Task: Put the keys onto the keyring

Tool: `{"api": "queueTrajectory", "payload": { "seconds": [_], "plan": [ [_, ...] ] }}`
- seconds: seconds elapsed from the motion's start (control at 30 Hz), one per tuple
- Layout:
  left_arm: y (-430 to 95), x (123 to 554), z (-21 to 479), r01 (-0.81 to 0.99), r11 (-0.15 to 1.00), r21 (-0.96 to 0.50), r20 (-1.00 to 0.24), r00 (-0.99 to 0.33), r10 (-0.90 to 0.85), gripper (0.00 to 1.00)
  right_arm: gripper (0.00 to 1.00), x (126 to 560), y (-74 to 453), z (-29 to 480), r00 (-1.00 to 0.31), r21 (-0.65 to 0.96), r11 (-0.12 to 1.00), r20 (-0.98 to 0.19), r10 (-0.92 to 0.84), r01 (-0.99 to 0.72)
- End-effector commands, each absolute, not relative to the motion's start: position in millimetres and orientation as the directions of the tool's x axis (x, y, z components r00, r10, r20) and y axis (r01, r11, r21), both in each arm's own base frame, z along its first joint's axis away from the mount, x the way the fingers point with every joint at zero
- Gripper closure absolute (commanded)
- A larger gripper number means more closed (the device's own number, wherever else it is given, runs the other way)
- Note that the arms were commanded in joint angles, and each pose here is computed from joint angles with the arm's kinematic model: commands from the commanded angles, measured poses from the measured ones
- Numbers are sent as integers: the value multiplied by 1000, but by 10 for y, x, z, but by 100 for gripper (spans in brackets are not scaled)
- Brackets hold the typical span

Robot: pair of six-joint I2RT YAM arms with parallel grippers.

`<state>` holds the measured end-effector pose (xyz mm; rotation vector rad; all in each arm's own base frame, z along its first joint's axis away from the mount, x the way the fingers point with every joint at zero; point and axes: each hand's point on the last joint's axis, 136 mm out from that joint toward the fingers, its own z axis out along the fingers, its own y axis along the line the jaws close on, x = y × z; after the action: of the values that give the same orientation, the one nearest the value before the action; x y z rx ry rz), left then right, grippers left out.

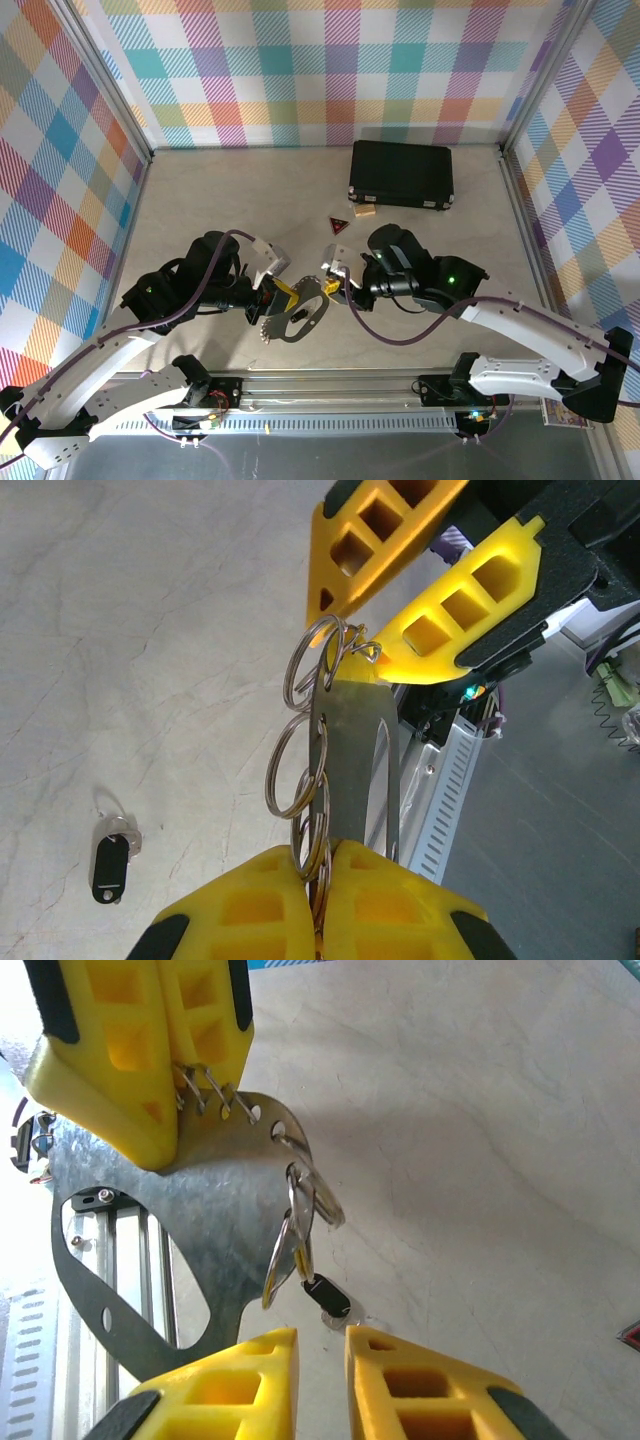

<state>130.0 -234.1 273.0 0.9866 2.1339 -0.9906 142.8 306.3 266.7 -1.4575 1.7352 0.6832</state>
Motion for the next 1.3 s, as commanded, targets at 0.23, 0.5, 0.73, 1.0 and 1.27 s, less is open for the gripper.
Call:
{"api": "queueTrajectory", "payload": {
  "seconds": [0.23, 0.5, 0.73, 1.0, 1.27],
  "plan": [
    [-2358, 1283, 2840, 816, 425, -392, -763, -547, 345, 100, 78, 1253, 3083, 2910, -29, -49, 147, -873, -487, -988],
    [-2364, 1291, 2838, 816, 425, -391, -765, -545, 342, 100, 77, 1232, 3100, 2894, -45, -26, 139, -873, -485, -990],
    [-2368, 1283, 2839, 817, 422, -394, -764, -546, 343, 100, 74, 1299, 3161, 2872, -58, -23, 157, -872, -486, -987],
    [-2365, 1278, 2831, 816, 421, -395, -764, -547, 342, 100, 79, 1321, 3193, 2858, -59, -22, 160, -872, -486, -987],
    [-2358, 1269, 2833, 816, 420, -398, -763, -548, 342, 100, 97, 1386, 3169, 2828, -51, -52, 187, -861, -507, -981]
  ]
}}
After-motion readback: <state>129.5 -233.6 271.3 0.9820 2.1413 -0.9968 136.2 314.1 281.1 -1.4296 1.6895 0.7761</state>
